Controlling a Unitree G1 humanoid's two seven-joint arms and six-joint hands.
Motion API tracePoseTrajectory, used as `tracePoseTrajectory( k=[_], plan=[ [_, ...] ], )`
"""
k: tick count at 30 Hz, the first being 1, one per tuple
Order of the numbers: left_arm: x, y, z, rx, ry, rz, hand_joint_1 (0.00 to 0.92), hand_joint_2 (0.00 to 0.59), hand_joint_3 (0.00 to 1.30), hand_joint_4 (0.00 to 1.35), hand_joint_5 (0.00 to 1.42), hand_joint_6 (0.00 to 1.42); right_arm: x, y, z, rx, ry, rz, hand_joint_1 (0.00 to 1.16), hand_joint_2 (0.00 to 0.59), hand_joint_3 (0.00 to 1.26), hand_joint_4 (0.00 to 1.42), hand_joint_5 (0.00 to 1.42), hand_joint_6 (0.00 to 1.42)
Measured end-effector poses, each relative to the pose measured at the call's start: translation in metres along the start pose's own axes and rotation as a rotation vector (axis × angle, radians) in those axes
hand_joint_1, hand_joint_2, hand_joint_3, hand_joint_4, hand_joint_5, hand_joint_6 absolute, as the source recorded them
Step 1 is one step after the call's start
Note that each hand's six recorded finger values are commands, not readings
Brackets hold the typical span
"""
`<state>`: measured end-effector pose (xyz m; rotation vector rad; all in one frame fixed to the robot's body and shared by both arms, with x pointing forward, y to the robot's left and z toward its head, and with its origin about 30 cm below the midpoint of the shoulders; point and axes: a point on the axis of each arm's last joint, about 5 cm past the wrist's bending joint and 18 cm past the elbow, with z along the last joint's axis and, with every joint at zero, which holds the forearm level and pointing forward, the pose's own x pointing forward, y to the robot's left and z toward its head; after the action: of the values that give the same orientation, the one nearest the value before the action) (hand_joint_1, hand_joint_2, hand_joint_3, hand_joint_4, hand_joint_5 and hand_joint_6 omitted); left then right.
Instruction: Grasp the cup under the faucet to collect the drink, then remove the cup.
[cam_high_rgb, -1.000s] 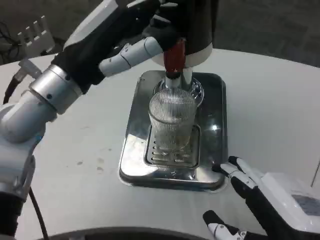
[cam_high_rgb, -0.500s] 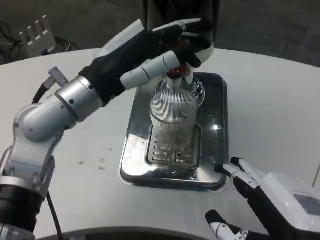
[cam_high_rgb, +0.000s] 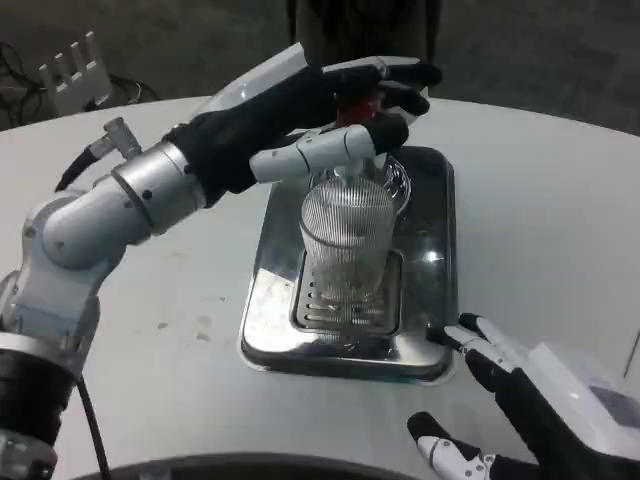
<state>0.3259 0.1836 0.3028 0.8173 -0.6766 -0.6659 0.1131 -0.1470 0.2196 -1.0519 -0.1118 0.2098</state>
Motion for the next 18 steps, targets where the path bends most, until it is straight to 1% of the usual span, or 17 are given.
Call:
tracePoseTrajectory(
  k=[2, 4, 5, 6, 7, 8, 10, 11, 13, 15, 16, 18],
  plan=[
    [0.0005, 0.0004, 0.0004, 0.017, -0.001, -0.009, 0.0, 0.063, 0.23, 0.24, 0.32, 0.3, 0.0002, 0.0001, -0.0002, 0.015, -0.005, 0.003, 0.34, 0.439, 0.14, 0.03, 0.07, 0.13],
    [0.0015, 0.0021, 0.0025, 0.058, 0.0, -0.023, 0.0, 0.063, 0.23, 0.23, 0.31, 0.3, 0.0007, -0.0001, -0.0012, 0.052, -0.006, 0.004, 0.34, 0.439, 0.15, 0.05, 0.09, 0.13],
    [0.0015, 0.0022, 0.0026, 0.061, 0.0, -0.024, 0.0, 0.063, 0.23, 0.23, 0.31, 0.3, 0.0008, -0.0002, -0.0014, 0.056, -0.006, 0.003, 0.34, 0.439, 0.15, 0.05, 0.11, 0.13],
    [0.0015, 0.0023, 0.0029, 0.071, -0.001, -0.027, 0.0, 0.063, 0.23, 0.23, 0.31, 0.3, 0.0014, -0.0004, -0.0022, 0.091, -0.008, 0.0, 0.33, 0.434, 0.15, 0.05, 0.12, 0.13],
    [0.0017, 0.0021, 0.0031, 0.075, -0.002, -0.029, 0.0, 0.063, 0.23, 0.23, 0.31, 0.3, 0.0017, -0.0004, -0.0024, 0.11, -0.008, -0.004, 0.33, 0.432, 0.15, 0.06, 0.14, 0.13],
    [0.0019, 0.0022, 0.004, 0.1, -0.002, -0.033, 0.0, 0.062, 0.23, 0.23, 0.3, 0.3, 0.002, 0.0, -0.0031, 0.149, -0.011, -0.01, 0.33, 0.421, 0.15, 0.06, 0.15, 0.13],
    [0.0018, 0.0035, 0.0051, 0.125, -0.003, -0.04, 0.0, 0.062, 0.23, 0.23, 0.3, 0.3, 0.0022, 0.0001, -0.0037, 0.175, -0.017, -0.013, 0.33, 0.408, 0.16, 0.06, 0.16, 0.12],
    [0.0013, 0.0041, 0.0054, 0.137, -0.002, -0.039, 0.0, 0.061, 0.23, 0.23, 0.3, 0.3, 0.0026, 0.0002, -0.0045, 0.208, -0.023, -0.014, 0.34, 0.392, 0.16, 0.07, 0.18, 0.11],
    [0.0015, 0.0039, 0.0055, 0.14, -0.003, -0.041, 0.0, 0.061, 0.23, 0.23, 0.3, 0.3, 0.003, 0.0002, -0.0052, 0.23, -0.027, -0.016, 0.36, 0.375, 0.16, 0.07, 0.19, 0.11],
    [0.0023, 0.003, 0.0063, 0.157, -0.01, -0.049, 0.0, 0.062, 0.23, 0.23, 0.29, 0.3, 0.0042, 0.0, -0.006, 0.271, -0.028, -0.032, 0.4, 0.352, 0.14, 0.09, 0.21, 0.1],
    [0.0024, 0.0029, 0.0065, 0.16, -0.011, -0.05, 0.0, 0.063, 0.23, 0.23, 0.29, 0.3, 0.0043, -0.0001, -0.006, 0.273, -0.028, -0.034, 0.41, 0.351, 0.14, 0.09, 0.22, 0.08],
    [0.0033, 0.0025, 0.0075, 0.179, -0.013, -0.058, 0.0, 0.063, 0.23, 0.23, 0.29, 0.3, 0.0056, 0.0004, -0.0058, 0.308, -0.022, -0.061, 0.42, 0.339, 0.13, 0.09, 0.22, 0.08]
  ],
)
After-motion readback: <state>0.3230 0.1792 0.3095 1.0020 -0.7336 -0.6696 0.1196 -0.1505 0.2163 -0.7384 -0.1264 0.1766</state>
